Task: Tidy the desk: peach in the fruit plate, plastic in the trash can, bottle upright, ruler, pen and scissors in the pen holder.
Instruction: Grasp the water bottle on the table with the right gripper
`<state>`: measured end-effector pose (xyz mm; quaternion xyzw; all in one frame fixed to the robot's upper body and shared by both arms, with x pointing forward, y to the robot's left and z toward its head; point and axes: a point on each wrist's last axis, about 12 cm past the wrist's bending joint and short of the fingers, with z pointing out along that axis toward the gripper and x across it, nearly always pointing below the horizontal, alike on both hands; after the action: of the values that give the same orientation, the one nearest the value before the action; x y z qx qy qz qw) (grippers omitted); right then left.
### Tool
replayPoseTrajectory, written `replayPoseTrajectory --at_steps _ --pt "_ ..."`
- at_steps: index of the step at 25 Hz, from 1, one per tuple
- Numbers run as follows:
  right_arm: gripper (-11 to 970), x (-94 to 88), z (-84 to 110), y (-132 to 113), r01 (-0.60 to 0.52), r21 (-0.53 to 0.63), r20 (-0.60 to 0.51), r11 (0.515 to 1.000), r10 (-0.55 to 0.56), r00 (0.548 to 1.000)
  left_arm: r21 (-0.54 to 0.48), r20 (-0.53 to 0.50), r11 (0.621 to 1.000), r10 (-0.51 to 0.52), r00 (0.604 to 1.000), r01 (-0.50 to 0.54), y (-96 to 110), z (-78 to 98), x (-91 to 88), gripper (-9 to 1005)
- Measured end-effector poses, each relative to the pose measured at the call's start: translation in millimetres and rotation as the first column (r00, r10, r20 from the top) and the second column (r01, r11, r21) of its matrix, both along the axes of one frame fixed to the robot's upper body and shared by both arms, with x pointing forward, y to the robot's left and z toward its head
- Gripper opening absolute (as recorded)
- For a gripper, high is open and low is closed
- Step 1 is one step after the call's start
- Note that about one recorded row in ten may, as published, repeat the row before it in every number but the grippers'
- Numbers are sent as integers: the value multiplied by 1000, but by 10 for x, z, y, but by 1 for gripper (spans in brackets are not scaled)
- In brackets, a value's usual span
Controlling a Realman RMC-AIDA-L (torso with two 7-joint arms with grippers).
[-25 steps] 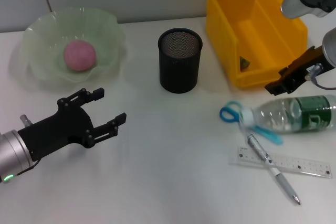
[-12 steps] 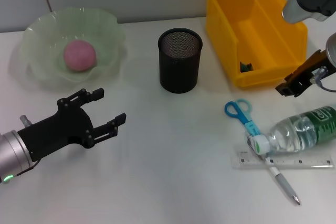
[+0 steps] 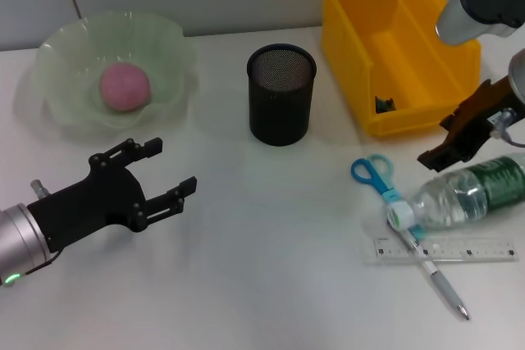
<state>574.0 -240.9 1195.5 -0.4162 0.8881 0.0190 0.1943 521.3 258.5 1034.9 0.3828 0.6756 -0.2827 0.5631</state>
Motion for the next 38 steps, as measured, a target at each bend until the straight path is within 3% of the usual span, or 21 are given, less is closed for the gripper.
replayPoseTrajectory --at_steps 8,15,24,38 --pt "674 -132 132 -2 -212 -94 0 973 213 977 -1 -5 1000 2 1000 -2 0 2 9 785" --pt "726 -188 99 -93 -302 -179 -13 936 305 952 -18 -7 1000 6 1000 -6 4 10 -4 785" --pt "726 -147 5 -202 -329 -252 39 910 349 936 -40 -32 999 24 999 -25 42 -37 -96 785" --pt "726 -35 -254 -91 -345 -334 61 877 386 921 -49 -38 998 41 998 -42 71 -55 -134 784"
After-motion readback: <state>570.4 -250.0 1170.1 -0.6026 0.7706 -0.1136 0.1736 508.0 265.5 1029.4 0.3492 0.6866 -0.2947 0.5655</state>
